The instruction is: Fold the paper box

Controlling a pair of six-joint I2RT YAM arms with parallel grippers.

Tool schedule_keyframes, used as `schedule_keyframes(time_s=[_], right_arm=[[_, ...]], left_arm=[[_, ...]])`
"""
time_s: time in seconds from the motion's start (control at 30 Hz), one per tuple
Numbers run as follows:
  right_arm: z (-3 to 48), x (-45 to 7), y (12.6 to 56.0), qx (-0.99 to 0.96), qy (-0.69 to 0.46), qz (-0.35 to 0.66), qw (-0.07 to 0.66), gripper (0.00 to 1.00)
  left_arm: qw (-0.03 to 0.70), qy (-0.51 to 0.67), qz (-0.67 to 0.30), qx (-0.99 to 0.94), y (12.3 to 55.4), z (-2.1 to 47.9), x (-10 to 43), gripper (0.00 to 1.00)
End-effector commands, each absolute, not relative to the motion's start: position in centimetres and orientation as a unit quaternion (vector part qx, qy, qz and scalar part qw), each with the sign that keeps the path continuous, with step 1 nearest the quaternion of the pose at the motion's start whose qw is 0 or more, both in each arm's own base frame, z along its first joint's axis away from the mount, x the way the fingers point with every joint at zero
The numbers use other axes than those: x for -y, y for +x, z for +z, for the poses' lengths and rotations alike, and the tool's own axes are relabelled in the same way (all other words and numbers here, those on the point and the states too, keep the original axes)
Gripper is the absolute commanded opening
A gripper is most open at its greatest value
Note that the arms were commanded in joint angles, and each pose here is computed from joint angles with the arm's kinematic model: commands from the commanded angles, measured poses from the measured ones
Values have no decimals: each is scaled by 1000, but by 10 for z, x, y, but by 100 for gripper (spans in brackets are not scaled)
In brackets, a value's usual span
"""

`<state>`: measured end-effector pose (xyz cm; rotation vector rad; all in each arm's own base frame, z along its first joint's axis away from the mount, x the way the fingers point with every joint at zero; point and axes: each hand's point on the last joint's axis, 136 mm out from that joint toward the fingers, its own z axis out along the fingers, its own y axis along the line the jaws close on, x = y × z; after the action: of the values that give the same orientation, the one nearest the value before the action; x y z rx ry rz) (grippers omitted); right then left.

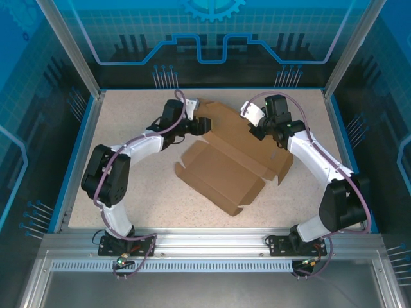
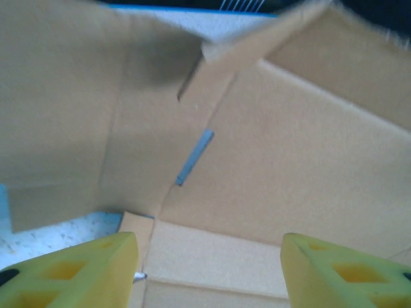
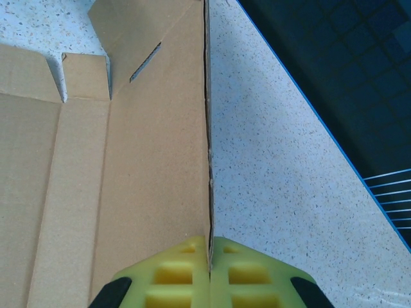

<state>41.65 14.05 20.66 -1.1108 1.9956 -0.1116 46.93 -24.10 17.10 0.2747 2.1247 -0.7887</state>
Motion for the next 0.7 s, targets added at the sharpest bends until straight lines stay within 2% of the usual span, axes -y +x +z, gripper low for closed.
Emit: schedule_keyframes(time_s=[0.0, 0.33, 0.67], right_arm=[[218, -143, 415, -787, -440, -47, 431, 3], [215, -147, 416, -786, -445, -47, 426, 3], [214, -149, 422, -788, -440, -54, 427, 3]], left_arm=[[423, 131, -335, -832, 480, 197, 243, 63], [399, 148, -387, -818, 507, 218, 265, 64], [365, 150, -469, -790, 486, 224, 285, 58]])
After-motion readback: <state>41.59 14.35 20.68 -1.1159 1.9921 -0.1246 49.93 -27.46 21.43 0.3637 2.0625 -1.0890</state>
